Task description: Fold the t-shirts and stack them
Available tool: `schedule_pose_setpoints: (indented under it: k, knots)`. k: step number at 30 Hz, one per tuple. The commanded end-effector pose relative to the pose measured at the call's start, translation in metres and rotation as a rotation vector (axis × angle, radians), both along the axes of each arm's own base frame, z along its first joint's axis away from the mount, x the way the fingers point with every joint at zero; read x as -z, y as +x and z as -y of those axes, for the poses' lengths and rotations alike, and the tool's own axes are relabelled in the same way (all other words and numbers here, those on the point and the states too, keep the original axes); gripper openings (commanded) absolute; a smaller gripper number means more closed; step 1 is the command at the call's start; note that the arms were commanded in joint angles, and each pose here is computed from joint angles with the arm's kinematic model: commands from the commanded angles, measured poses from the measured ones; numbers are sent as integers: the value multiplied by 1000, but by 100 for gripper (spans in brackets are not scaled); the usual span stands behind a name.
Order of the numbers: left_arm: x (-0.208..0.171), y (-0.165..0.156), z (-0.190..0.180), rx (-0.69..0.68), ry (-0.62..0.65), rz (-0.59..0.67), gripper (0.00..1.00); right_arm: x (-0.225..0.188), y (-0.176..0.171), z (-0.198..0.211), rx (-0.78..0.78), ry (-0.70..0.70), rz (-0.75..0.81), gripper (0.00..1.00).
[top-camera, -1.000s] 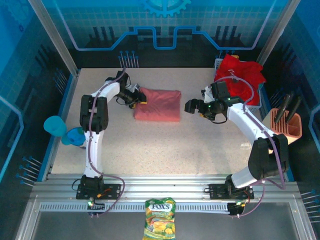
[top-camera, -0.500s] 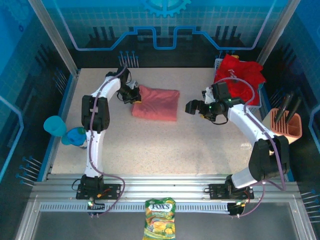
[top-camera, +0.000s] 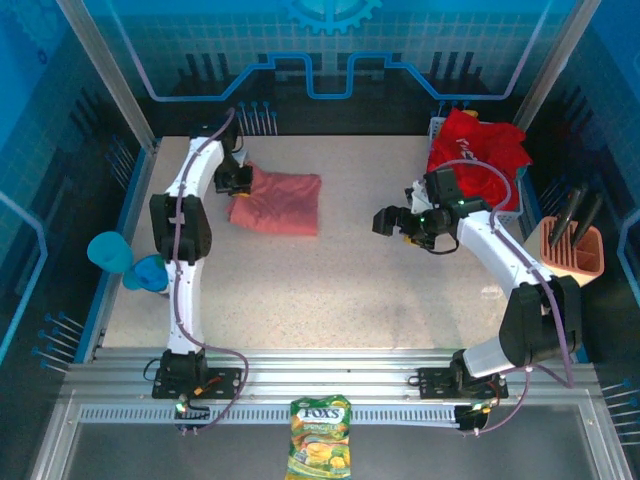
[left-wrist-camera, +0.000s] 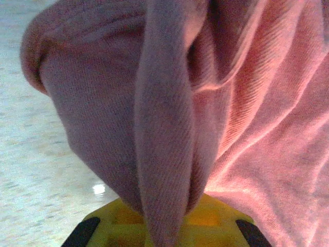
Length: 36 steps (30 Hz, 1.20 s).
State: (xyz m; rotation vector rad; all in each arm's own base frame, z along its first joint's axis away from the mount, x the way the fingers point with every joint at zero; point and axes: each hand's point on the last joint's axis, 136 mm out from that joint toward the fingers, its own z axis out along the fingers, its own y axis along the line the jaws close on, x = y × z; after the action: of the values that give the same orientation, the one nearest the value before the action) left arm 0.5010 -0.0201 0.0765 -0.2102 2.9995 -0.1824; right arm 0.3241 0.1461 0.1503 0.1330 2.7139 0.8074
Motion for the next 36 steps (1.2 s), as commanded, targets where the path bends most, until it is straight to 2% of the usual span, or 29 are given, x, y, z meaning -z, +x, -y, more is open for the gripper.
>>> schedule_pose_setpoints:
  k: [1,4,10,15,25,36]
  knots:
    - [-23,-11,-51,-35,169,-10,1,2,-14,7,8,-16,-33,100]
    - [-34,-7,-79,-69,264,29,1,1,-17,4,2,-20,-47,100]
    - [-44,8,-123,-115,353,88,3,1,-19,-6,-17,-33,-57,100]
    - [-42,13,-146,-79,441,60,4,6,-14,-15,-48,-48,-77,100]
    - [-13,3,-180,-115,421,1,7,13,-7,-35,-102,-71,-103,100]
    - [-8,-3,-206,-186,377,17,8,12,-4,-50,-153,-95,-138,100]
